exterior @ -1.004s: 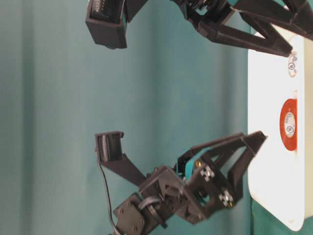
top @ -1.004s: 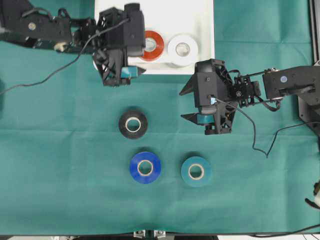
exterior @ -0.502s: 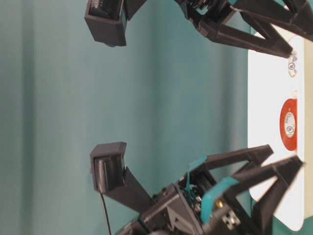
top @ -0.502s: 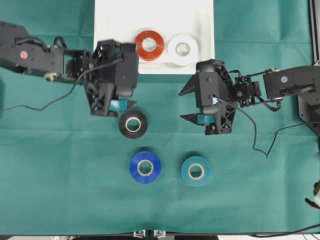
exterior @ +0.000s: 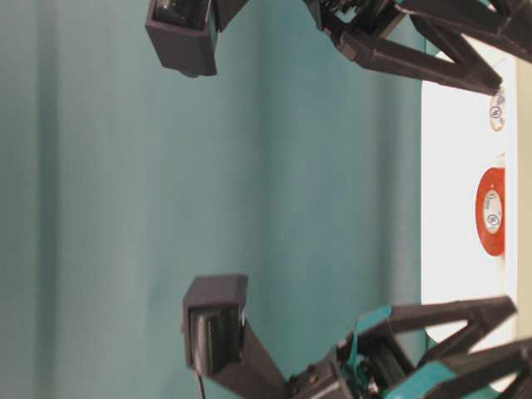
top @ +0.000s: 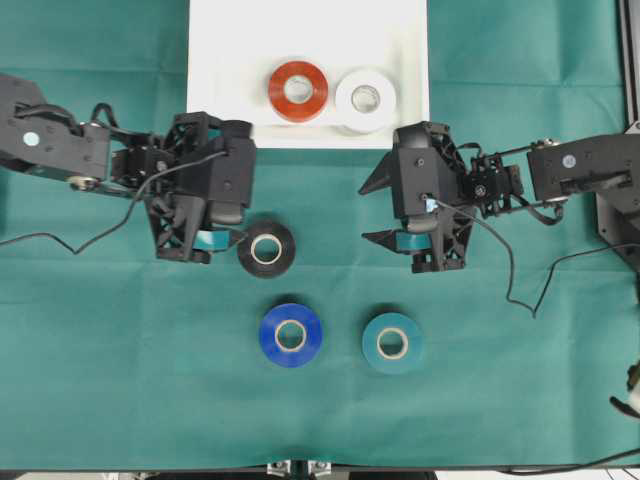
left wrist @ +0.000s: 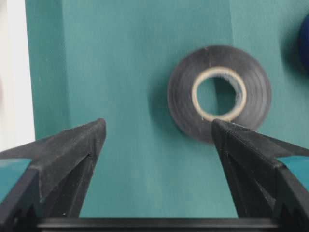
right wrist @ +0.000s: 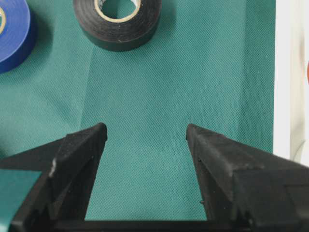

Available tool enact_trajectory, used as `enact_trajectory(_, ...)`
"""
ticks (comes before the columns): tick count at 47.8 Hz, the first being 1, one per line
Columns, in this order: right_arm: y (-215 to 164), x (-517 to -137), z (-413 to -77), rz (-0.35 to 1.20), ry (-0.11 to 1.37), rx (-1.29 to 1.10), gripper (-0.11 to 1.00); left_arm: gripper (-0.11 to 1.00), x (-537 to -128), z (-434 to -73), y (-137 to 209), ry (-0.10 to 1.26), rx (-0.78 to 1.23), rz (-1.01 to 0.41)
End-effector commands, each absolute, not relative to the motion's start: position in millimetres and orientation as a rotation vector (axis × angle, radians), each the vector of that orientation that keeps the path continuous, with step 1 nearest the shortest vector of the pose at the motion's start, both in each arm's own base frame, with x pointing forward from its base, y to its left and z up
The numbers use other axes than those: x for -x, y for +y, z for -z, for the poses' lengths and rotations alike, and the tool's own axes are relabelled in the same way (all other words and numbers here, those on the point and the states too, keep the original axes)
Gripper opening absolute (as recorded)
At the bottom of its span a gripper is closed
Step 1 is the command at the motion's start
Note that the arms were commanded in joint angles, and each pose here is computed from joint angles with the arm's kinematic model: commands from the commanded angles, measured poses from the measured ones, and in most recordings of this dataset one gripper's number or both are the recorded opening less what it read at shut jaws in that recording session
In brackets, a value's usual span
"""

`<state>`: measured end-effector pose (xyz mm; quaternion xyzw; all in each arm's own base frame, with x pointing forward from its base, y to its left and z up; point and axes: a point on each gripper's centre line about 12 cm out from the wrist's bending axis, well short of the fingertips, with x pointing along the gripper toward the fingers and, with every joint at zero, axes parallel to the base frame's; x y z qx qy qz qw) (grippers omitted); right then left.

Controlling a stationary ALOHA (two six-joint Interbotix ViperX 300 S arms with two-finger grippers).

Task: Put the tape alternately from left to right into the white case.
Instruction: 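Release the red roll and pull the left gripper back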

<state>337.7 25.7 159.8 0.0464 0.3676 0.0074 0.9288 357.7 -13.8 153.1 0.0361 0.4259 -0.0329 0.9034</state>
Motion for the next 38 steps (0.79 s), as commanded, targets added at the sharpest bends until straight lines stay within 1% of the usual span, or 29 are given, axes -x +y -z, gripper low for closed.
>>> enact_trajectory(1,27,-340,-165,-0.022,0.728,-0.098,0.74,0.69,-353,-169,-15,0.831,-0.072,0.069)
enact_trajectory(10,28,-339,-164,-0.027,0.715,-0.100,0.74,0.69,-344,-169,-15,0.814,-0.072,0.068)
enact_trajectory(31,28,-339,-165,-0.033,0.693,-0.104,0.74,0.69,-344,-168,-15,0.804,-0.073,0.068)
enact_trajectory(38,36,-340,-166,-0.054,0.691,-0.097,0.74,0.69,-343,-168,-15,0.804,-0.072,0.068)
